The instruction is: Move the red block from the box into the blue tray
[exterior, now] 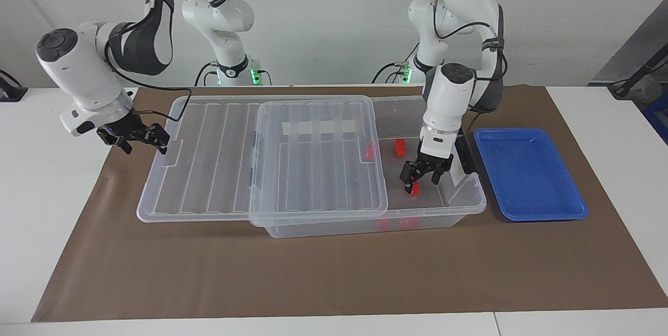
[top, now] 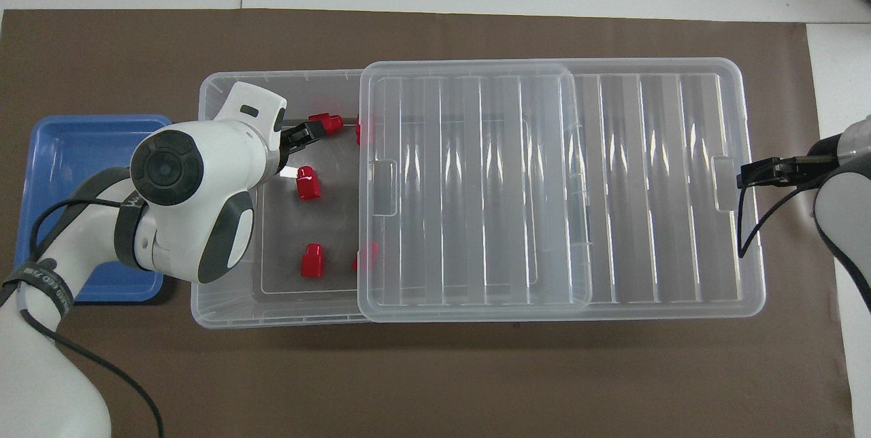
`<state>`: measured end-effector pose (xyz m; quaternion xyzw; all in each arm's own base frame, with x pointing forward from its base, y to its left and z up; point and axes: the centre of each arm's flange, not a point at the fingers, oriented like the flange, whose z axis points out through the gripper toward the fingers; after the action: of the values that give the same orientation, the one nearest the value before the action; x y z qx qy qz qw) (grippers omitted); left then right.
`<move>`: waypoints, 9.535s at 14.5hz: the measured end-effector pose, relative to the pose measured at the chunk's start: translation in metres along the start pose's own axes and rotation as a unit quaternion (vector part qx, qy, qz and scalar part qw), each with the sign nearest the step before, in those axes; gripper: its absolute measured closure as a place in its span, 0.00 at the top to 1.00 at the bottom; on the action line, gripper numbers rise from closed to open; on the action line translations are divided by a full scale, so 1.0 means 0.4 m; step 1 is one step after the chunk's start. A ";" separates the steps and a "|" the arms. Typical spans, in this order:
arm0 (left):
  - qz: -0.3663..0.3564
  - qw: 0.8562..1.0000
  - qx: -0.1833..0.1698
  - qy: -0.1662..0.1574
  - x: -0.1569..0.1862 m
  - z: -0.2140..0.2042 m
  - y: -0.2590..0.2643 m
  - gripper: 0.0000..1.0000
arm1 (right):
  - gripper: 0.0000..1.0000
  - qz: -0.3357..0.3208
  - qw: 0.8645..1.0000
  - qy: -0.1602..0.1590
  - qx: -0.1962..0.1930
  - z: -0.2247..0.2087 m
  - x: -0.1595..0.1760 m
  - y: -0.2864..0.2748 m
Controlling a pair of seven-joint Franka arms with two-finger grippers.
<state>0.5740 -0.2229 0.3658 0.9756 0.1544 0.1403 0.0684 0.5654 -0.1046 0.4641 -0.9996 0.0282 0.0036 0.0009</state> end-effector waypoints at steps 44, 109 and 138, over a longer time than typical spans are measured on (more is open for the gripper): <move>0.095 0.992 0.060 -0.057 -0.135 0.109 -0.020 0.43 | 1.00 0.064 0.998 -0.008 -0.014 -0.465 -0.094 -0.262; 0.152 0.981 0.055 -0.110 0.272 0.005 -0.829 0.35 | 0.01 0.065 0.996 0.056 -0.006 -0.014 0.047 -0.111; 0.182 0.980 0.061 -0.044 0.146 0.042 -0.850 0.57 | 0.01 0.053 0.997 0.005 0.055 -0.014 -0.032 -0.576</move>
<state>0.5362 0.1149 0.3045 0.9950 -0.0202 0.0976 -0.0113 0.5658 0.1260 0.4701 -0.9952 0.0809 -0.0034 0.0550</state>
